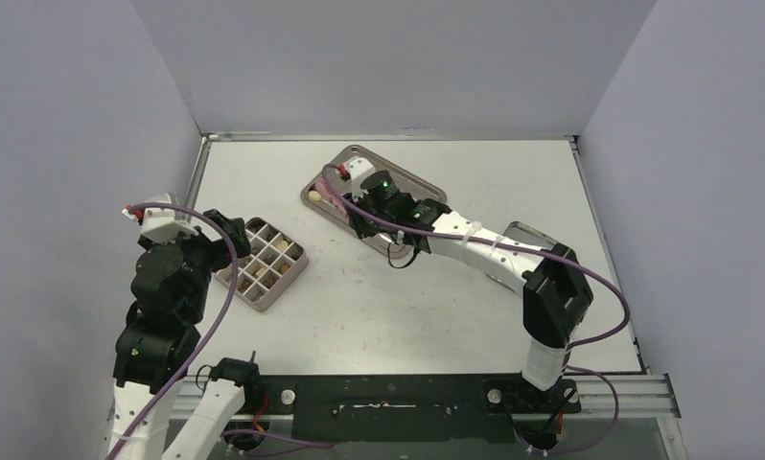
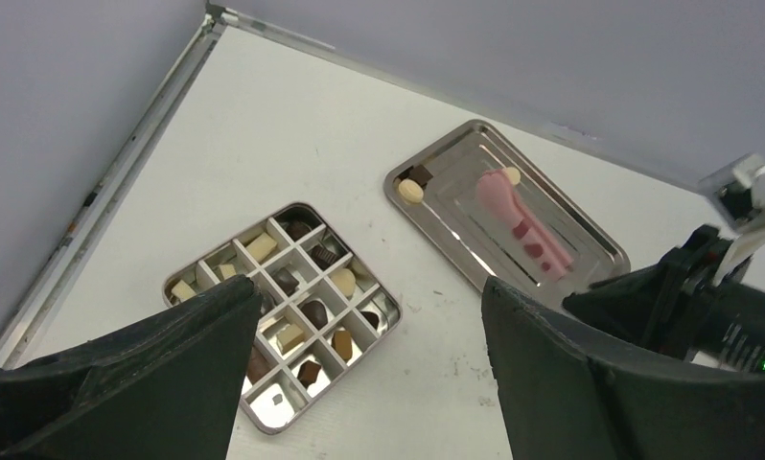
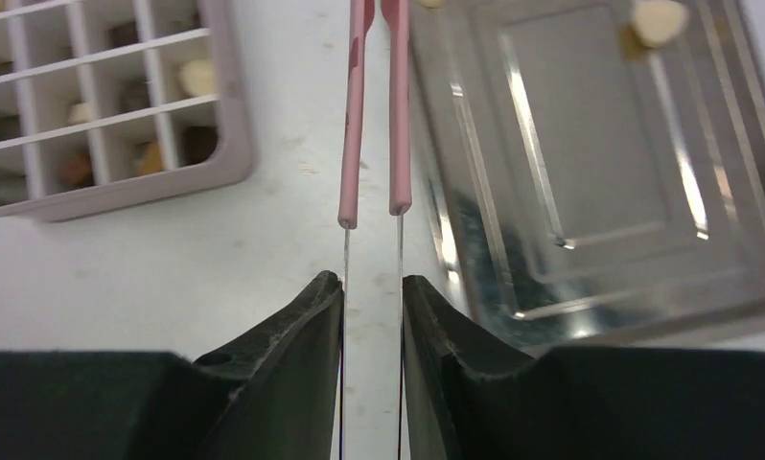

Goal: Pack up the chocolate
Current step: Pick up the fake chocolate from the plate.

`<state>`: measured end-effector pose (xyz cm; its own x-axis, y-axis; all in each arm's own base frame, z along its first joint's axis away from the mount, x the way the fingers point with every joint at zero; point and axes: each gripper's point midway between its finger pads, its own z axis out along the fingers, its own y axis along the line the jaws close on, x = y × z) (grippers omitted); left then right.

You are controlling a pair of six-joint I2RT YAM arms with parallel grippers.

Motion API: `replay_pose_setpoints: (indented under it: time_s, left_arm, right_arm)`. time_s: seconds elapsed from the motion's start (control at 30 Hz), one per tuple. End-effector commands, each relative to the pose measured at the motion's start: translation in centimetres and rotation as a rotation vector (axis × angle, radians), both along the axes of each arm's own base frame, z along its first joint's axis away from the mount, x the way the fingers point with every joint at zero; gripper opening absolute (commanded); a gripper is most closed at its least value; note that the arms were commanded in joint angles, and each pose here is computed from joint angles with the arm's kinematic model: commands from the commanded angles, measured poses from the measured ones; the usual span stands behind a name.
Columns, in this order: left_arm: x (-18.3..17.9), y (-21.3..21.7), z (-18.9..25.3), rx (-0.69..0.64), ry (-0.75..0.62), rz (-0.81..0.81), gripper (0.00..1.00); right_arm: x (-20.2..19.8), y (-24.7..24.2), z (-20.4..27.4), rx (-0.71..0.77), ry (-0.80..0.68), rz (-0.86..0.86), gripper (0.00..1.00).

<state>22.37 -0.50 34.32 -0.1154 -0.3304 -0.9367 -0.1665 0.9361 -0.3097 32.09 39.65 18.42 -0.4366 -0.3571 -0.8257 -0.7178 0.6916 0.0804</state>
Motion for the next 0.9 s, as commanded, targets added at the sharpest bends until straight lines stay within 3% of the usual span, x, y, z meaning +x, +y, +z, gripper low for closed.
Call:
replay_pose_setpoints:
  time_s: [0.0, 0.37, 0.87]
  left_arm:
    - [1.1, -1.0, -1.0, -0.016, -0.019, -0.042, 0.83]
    - [2.5, -2.0, -7.7, 0.019, 0.089, -0.082, 0.83]
    - [2.5, -2.3, -7.6, 0.026, 0.084, -0.096, 0.83]
  right_arm:
    - [5.7, -4.7, 1.8, -0.098, -0.139, -0.175, 0.27]
    - [14.9, -10.5, -3.5, -0.252, -0.125, -0.280, 0.30]
    - [17.2, -10.9, -7.0, -0.263, -0.073, -0.236, 0.33]
